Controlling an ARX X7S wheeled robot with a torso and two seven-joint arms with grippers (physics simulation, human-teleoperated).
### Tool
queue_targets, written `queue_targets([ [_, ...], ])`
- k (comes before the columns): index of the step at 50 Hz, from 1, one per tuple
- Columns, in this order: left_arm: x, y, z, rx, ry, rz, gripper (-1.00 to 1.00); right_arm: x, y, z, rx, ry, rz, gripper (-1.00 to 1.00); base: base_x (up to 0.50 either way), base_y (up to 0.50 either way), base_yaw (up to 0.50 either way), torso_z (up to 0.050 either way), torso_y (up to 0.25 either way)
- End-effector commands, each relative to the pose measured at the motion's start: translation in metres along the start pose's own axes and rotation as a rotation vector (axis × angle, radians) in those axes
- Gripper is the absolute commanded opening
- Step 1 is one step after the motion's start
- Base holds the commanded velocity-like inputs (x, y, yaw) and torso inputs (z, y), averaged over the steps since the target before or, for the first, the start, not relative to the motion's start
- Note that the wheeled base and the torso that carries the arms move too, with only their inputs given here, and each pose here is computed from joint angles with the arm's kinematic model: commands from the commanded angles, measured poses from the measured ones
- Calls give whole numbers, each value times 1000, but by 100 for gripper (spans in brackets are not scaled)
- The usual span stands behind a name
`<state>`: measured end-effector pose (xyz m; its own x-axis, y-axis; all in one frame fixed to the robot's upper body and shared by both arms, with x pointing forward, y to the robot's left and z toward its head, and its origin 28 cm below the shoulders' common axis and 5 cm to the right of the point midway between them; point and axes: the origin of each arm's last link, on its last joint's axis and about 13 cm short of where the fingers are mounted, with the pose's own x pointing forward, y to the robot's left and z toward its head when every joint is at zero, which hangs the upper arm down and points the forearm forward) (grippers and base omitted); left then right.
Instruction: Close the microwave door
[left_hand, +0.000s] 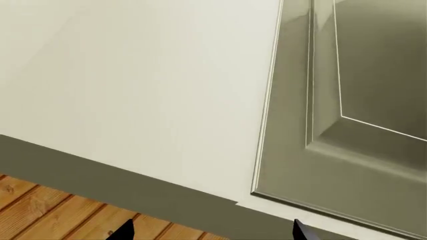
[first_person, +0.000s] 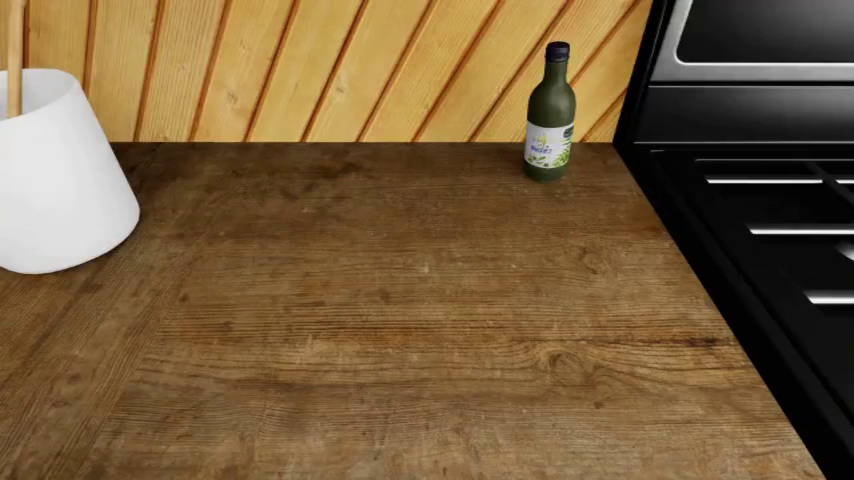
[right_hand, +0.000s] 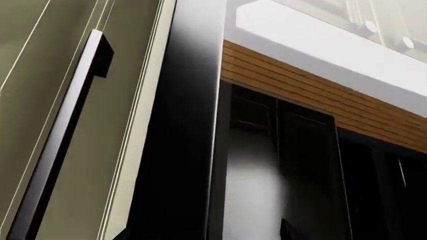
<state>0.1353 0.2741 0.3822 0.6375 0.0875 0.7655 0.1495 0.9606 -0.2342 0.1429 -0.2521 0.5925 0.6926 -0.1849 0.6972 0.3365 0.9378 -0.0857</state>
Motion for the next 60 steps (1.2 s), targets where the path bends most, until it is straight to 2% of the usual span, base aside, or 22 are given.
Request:
queue_targets([
  [1, 0, 0, 0, 0, 1, 0, 100, 1, -2, -3, 8, 16, -7, 100, 0, 0, 0, 0, 0],
  [9, 0, 0, 0, 1, 0, -1, 100, 3, -4, -6, -2, 42, 2, 100, 0, 0, 0, 0, 0],
  [27, -1, -1, -1, 4, 2, -5, 100, 3, -8, -12, 54, 74, 29, 100, 0, 0, 0, 0, 0],
  [60, -1, -1, -2, 7, 4, -7, 100, 4, -17, -21, 67, 108, 38, 100, 0, 0, 0, 0, 0],
])
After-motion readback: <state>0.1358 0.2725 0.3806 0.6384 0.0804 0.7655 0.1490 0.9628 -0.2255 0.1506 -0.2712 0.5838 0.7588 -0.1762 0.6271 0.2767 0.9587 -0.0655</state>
